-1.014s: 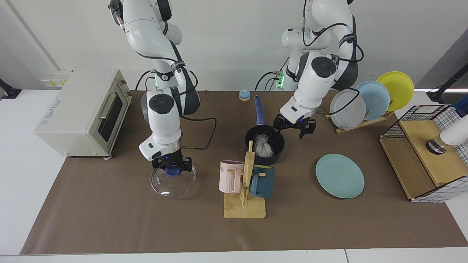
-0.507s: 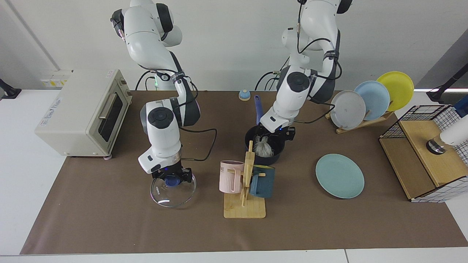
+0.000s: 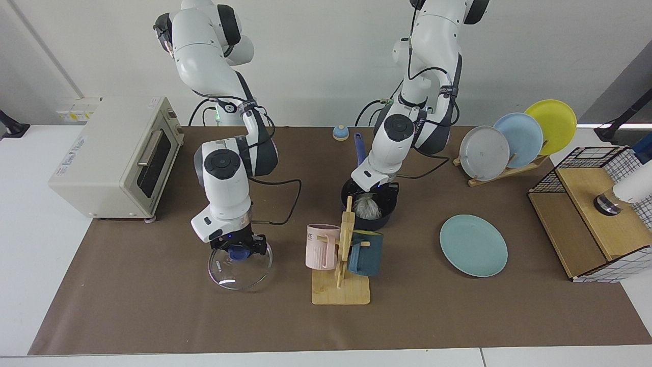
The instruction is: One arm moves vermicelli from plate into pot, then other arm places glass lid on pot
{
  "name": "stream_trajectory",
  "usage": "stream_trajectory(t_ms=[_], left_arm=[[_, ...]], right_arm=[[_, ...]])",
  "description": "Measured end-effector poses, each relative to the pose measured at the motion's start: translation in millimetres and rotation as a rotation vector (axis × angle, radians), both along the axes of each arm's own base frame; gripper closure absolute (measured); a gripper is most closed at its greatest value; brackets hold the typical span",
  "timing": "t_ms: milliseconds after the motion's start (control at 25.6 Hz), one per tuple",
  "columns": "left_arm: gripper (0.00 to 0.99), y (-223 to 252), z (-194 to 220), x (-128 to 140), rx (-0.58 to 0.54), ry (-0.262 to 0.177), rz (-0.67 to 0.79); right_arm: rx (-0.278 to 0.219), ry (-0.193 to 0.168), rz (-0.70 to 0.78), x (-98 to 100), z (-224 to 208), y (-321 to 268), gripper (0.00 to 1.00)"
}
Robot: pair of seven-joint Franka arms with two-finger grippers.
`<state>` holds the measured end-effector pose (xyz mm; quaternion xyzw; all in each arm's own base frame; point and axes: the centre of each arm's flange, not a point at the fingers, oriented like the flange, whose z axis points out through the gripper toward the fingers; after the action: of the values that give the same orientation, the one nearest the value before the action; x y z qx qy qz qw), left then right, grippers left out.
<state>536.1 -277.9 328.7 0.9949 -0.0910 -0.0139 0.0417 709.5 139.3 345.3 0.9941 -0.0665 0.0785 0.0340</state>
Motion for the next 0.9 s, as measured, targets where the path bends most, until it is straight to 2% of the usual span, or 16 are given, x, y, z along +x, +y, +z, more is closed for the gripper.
stream_trajectory(t_ms=[78,156,234,351,390,468,546,897], left_arm=[[0.035,-1,-7,-4,-0.004,-0.006,-0.003],[0.097,-1,-11,-7,-0.004,-0.007,-0.005],[0.203,-1,-15,-10,-0.003,-0.003,-0.007],[0.220,-1,-19,-12,0.001,0.003,-0.008],[0.348,0,-20,-13,0.001,0.005,-0.009],[0.436,-1,-19,-13,0.001,0.004,-0.010],[0.573,-2,-17,-13,0.000,0.003,-0.011],[0.617,-2,-14,-12,0.005,0.012,-0.012]], right_arm=[[0.000,0.000,0.000,0.2,0,-1,0.56],[0.000,0.001,0.000,0.2,0,-1,0.56],[0.000,0.001,0.000,0.2,-1,-1,0.56],[0.000,0.003,0.001,0.2,-2,-1,0.56],[0.000,0.004,0.001,0.2,-3,-1,0.56],[0.000,0.006,0.001,0.2,-4,-1,0.56],[0.000,0.007,0.001,0.2,-5,-1,0.56],[0.004,0.011,-0.006,0.7,-7,-3,0.56]])
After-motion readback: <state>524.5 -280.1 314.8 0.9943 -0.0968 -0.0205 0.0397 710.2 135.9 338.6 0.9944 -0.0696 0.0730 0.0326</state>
